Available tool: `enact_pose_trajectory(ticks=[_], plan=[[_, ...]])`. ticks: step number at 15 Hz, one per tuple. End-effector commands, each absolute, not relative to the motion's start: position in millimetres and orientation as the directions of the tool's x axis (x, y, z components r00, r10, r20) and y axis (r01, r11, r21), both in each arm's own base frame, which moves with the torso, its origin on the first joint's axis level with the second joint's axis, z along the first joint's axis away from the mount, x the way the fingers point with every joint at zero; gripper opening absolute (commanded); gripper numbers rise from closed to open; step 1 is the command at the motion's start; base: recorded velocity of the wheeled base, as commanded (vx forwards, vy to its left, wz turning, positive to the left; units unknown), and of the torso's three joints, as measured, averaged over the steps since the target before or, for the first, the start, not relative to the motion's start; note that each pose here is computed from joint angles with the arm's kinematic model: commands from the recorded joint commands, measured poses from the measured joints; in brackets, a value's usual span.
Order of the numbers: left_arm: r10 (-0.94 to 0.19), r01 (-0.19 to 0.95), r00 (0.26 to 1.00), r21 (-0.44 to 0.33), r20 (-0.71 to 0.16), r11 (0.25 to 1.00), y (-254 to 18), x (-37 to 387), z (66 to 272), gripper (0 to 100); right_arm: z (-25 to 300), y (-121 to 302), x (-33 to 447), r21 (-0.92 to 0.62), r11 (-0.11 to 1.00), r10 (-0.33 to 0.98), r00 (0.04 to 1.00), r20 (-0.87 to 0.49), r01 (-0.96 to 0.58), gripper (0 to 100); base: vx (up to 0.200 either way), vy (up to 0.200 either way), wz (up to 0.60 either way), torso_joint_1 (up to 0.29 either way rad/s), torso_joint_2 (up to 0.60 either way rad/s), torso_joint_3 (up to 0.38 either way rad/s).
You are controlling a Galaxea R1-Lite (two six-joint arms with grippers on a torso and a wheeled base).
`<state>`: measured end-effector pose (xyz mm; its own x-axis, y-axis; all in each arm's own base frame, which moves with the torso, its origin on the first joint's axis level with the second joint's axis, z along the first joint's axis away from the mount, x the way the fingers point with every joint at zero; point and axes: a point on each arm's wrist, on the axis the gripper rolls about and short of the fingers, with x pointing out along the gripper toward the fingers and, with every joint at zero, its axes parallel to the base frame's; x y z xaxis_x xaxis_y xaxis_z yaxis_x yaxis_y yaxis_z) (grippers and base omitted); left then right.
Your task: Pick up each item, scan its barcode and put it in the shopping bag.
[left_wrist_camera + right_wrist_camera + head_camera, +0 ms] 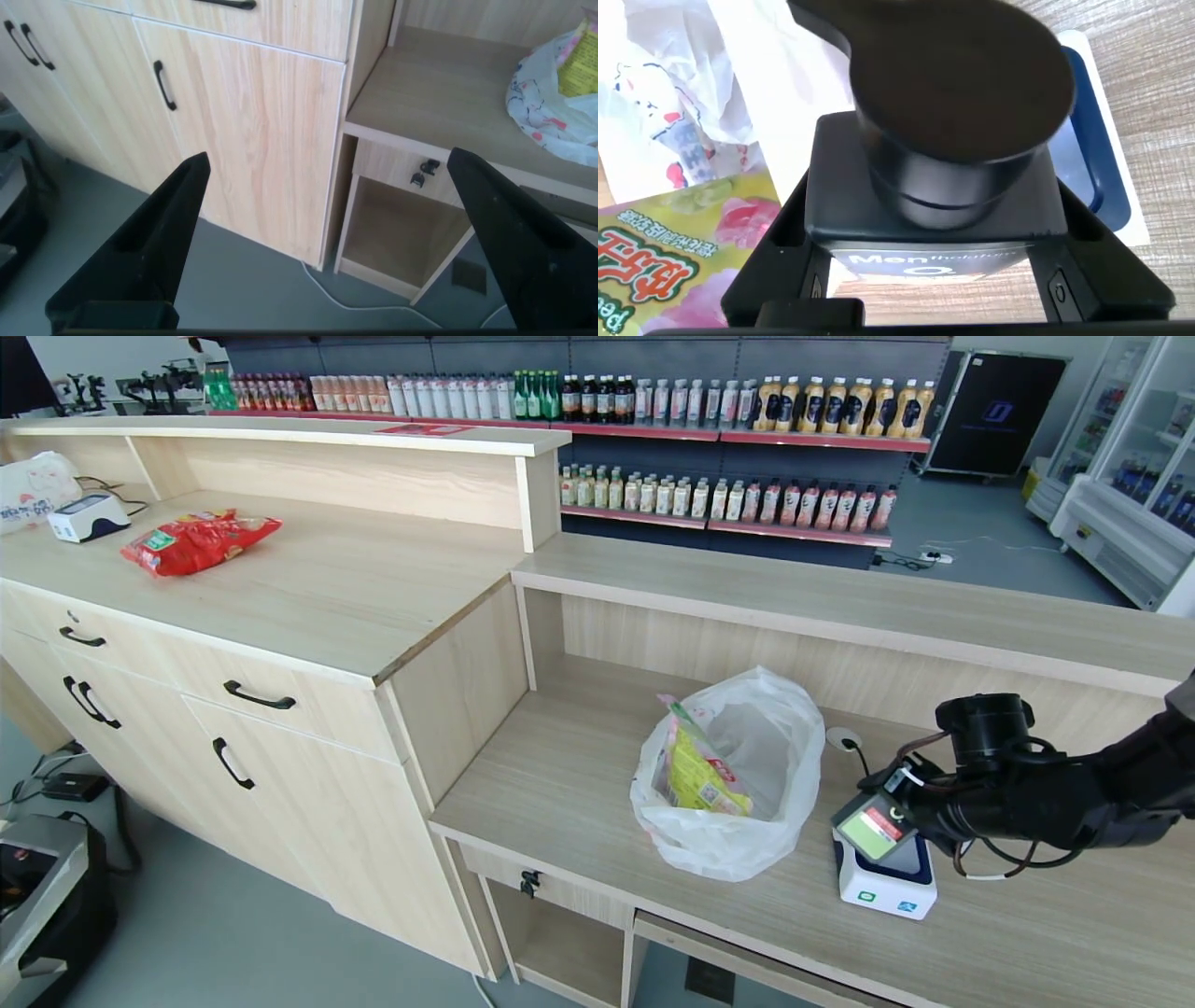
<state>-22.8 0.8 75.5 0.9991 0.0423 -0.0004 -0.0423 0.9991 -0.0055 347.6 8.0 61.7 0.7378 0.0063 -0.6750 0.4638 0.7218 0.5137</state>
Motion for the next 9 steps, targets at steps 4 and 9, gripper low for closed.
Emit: enact_pose_trajectory(ticks=[4,9], plan=[[0.043,-0.043,0.999,-0.006,0.000,0.999,0.8,-22.8,75.5,100,67.1,0.8,342.4,0.496,0.740,-0.008,0.744,-0.668,0.454,0,0.000,0.000,0.00,0.000,0.00,0.000],[0.043,-0.043,0.999,-0.006,0.000,0.999,0.8,-22.8,75.5,100,70.3,1.9,341.7,0.494,0.751,-0.003,0.750,-0.661,0.438,0,0.000,0.000,0.00,0.000,0.00,0.000]])
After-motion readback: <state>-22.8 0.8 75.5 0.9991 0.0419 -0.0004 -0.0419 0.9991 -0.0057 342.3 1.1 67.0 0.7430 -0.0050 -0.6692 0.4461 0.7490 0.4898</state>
